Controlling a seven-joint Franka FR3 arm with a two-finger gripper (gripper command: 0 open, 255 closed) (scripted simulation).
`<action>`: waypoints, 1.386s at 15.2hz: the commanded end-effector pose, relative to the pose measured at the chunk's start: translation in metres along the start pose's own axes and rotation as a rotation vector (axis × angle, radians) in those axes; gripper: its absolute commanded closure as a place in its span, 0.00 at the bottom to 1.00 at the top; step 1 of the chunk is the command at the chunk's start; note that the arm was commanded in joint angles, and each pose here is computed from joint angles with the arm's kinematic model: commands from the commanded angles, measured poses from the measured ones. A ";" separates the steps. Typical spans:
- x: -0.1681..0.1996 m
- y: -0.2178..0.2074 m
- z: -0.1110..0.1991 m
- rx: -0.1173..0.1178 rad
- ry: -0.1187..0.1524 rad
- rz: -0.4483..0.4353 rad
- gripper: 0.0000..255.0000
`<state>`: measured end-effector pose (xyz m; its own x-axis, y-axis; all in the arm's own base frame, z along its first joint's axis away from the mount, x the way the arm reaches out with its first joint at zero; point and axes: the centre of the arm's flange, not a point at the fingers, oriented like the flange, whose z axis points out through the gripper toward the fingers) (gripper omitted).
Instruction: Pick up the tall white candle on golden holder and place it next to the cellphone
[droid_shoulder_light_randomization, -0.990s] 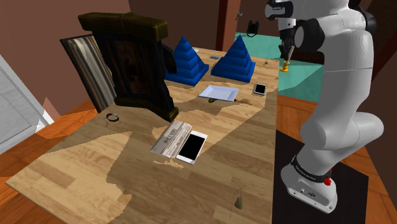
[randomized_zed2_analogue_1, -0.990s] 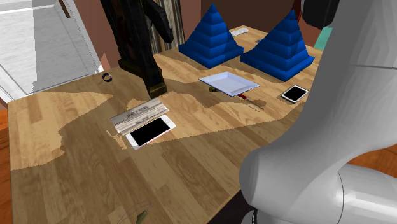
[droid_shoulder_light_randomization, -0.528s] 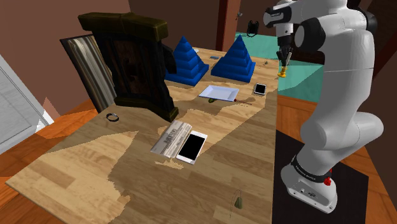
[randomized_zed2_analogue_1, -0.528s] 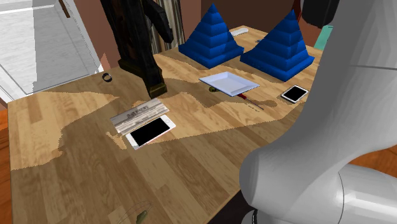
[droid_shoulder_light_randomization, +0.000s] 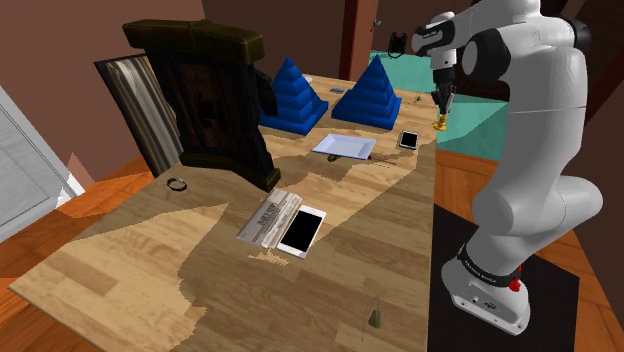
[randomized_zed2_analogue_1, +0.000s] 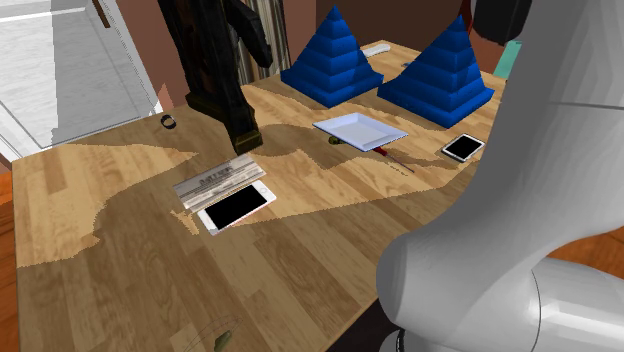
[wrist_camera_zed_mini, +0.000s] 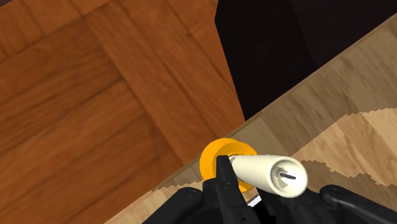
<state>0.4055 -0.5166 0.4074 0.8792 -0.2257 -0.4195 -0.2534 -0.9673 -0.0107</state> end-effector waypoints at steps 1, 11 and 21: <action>0.005 -0.001 0.009 0.000 0.000 0.000 1.00; 0.027 0.000 0.057 0.000 0.000 0.000 1.00; 0.034 0.000 0.070 0.000 0.000 0.000 1.00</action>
<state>0.4068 -0.5160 0.3294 0.8794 -0.2258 -0.4192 -0.2533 -0.9673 -0.0104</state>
